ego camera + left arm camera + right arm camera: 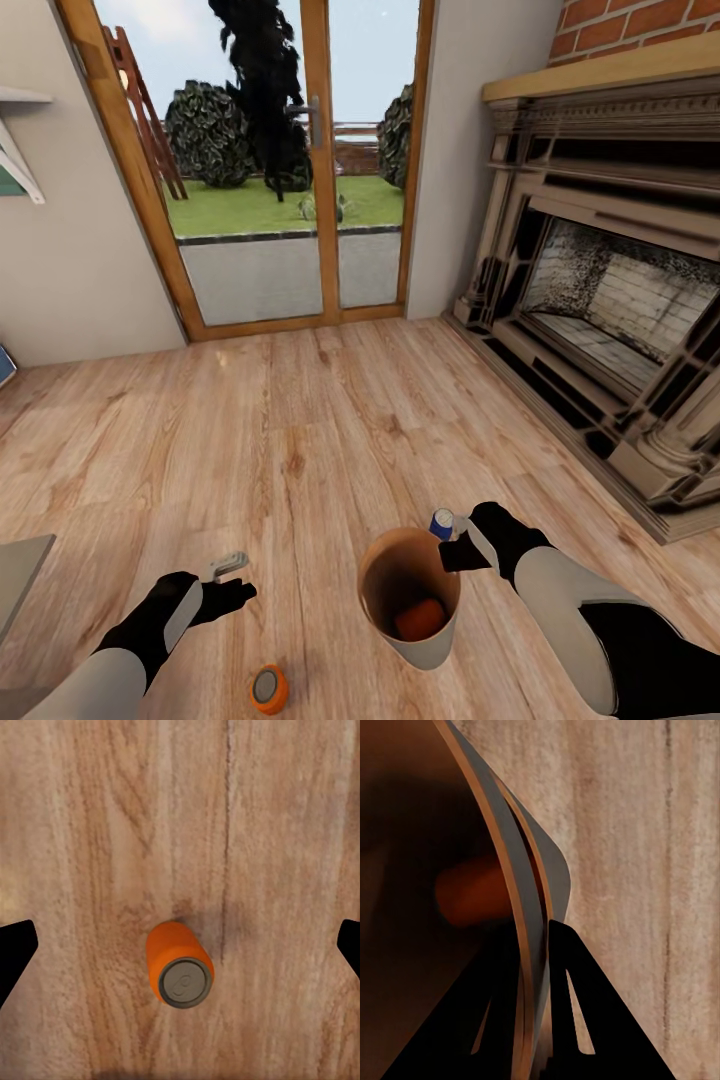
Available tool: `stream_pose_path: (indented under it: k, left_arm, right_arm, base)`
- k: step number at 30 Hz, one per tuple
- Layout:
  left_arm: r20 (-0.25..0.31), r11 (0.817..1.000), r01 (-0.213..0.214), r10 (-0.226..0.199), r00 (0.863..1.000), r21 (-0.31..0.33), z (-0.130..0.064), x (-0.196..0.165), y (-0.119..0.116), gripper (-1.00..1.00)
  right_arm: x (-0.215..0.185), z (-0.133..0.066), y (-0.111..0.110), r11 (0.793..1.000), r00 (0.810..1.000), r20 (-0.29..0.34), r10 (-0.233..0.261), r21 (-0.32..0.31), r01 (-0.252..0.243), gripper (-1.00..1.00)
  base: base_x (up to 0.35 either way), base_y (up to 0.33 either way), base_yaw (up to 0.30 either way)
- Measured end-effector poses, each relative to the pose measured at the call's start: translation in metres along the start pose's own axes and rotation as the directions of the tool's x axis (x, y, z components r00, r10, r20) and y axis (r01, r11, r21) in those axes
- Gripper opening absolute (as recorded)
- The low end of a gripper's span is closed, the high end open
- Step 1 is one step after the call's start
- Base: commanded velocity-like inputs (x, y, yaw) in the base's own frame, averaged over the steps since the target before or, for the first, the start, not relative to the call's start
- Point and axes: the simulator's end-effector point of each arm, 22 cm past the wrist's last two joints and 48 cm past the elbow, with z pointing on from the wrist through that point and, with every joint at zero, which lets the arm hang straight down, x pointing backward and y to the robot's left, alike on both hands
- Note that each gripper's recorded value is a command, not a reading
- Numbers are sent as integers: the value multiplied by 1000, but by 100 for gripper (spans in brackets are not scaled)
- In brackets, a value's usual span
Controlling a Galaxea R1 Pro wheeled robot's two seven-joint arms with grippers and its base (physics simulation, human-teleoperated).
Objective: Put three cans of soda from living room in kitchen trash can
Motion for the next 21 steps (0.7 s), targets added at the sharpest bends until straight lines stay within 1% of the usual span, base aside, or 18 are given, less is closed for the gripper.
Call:
stream_pose_path:
  k: [8, 10, 13, 15, 17, 19, 21]
  left_arm:
    - [-1, 1000, 0, 0, 1000, 0, 0, 0, 0, 100]
    - [-1, 1000, 0, 0, 1000, 0, 0, 0, 0, 100]
    - [-4, 1000, 0, 0, 1000, -1, 0, 1, 0, 100]
    - [-7, 1000, -1, 1, 1000, -3, 1, 3, 1, 100]
    - [-8, 1000, -1, 1, 1000, -4, 1, 3, 1, 100]
    - [-10, 1000, -1, 1, 1000, -5, 1, 4, 1, 100]
    - [-11, 1000, -2, 2, 1000, -6, 1, 5, 1, 100]
  right_arm:
    - [2, 0, 1, 1000, 1000, -8, 2, -3, -2, -100]
    - [4, 0, 1, 1000, 1000, -21, 5, -4, -5, -100]
    - [13, -2, 2, 1000, 998, -69, 13, -5, -13, -100]
    - [13, -8, 1, 1000, 995, -94, 23, -4, -23, -100]
    - [7, -15, -2, 999, 995, -95, 33, -7, -34, -100]
    - [-6, -30, -8, 998, 995, -91, 51, -20, -53, -100]
    - [-15, -41, -10, 998, 995, -84, 54, -40, -58, -100]
  base:
    - [0, 0, 0]
    - [0, 0, 0]
    - [0, 0, 0]
    - [0, 0, 0]
    - [0, 0, 0]
    - [0, 0, 0]
    - [0, 0, 0]
